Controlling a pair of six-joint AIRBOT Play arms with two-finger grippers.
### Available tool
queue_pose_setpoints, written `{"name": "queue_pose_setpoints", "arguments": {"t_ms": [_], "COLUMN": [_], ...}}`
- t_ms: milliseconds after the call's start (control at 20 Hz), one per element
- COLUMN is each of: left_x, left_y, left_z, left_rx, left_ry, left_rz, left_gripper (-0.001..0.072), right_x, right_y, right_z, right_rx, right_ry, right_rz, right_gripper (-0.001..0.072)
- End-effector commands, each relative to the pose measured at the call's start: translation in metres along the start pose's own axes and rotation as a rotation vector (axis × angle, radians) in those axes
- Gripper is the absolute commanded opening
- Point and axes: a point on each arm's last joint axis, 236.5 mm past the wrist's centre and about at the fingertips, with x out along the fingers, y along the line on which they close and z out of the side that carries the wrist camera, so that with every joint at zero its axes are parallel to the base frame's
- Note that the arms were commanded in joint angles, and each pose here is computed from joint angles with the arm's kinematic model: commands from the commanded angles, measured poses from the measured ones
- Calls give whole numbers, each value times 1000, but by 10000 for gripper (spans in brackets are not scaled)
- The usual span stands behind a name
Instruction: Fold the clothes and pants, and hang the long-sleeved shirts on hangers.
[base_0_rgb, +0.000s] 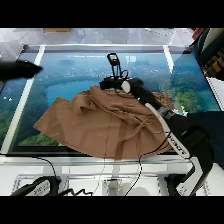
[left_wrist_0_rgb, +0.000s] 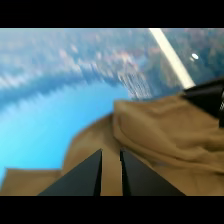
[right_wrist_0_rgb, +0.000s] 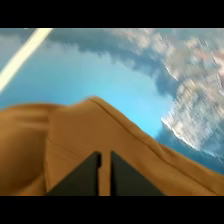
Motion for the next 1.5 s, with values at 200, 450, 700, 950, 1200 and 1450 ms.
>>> {"name": "queue_pose_setpoints", "arguments": {"t_ms": [200, 450, 700, 950, 1200, 1450], "left_x": [83, 108, 140, 169, 169, 182], "left_y": [-4, -16, -53, -25, -7, -6], "left_z": [-163, -214, -230, -209, -209, -229], "left_rx": [-442, -503, -346, -108, 115, 132], "left_ry": [115, 213, 269, 146, 162, 211], "left_rz": [-108, -109, -151, 103, 185, 180], "left_gripper": [18, 696, 697, 663, 535, 525], "right_x": [-65, -78, -78, -79, -80, -81], "right_y": [-110, -140, -139, -138, -138, -137], "right_z": [-28, -38, -38, -43, -44, -48], "right_rx": [51, 99, 99, 101, 102, 104], "right_ry": [222, 265, 266, 289, 293, 312], "right_rz": [-167, -201, -198, -196, -195, -193], "right_gripper": [71, 70, 71, 70, 70, 71]}}
